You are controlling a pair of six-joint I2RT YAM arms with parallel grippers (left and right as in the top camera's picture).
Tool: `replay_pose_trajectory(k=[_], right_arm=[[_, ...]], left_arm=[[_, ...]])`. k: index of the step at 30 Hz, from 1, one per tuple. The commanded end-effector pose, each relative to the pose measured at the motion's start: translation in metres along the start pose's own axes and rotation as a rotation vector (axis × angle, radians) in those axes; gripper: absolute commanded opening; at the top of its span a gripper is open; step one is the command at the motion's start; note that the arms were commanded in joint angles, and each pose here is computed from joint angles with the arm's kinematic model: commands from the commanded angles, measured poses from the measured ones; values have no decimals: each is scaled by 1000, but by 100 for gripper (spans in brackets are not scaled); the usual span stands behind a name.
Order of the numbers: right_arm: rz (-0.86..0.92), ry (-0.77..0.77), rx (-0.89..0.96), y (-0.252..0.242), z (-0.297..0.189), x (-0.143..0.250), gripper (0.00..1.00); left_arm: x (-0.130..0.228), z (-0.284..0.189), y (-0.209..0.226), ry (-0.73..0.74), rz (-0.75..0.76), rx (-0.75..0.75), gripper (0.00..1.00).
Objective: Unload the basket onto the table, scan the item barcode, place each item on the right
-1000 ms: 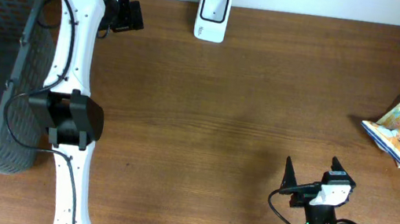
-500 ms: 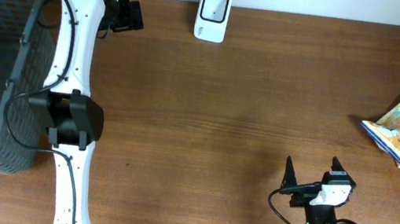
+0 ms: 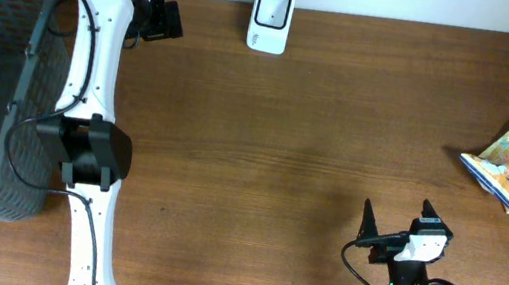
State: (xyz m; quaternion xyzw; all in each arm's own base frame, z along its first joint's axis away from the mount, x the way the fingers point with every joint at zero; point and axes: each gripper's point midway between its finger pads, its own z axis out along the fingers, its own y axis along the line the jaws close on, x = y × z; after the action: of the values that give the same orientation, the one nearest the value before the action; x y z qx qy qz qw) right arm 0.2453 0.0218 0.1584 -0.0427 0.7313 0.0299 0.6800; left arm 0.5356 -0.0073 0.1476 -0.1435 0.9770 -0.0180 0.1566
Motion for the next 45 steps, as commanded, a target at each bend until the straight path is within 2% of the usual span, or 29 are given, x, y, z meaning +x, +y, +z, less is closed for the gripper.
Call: replay_pose_trajectory(k=[1,11,16,23,28,35,41,45], right_arm=[[10,4,0,1,0,2,99],[10,4,0,1,0,2,99],[10,5,0,1,0,3,99],[10,5,0,1,0,3,98],[10,5,0,1,0,3,99],[10,5,0,1,0,3,99],[10,5,0,1,0,3,99],[10,5,0,1,0,3,99]], left_arm=[[-3,-11,-1,-24,-4,1,99],[0,-11,-9,-23,11,6,99],[14,-13,-48,-17,87,29,99],[28,-20,-79,-77,195,-88,99],[27,-65,-94,-166,217,-66,99],[26,-164,-77,-321,188,-39,99],[49,-214,-58,-344,187,-40,99],[62,-230,-48,-349,179,-43,99]])
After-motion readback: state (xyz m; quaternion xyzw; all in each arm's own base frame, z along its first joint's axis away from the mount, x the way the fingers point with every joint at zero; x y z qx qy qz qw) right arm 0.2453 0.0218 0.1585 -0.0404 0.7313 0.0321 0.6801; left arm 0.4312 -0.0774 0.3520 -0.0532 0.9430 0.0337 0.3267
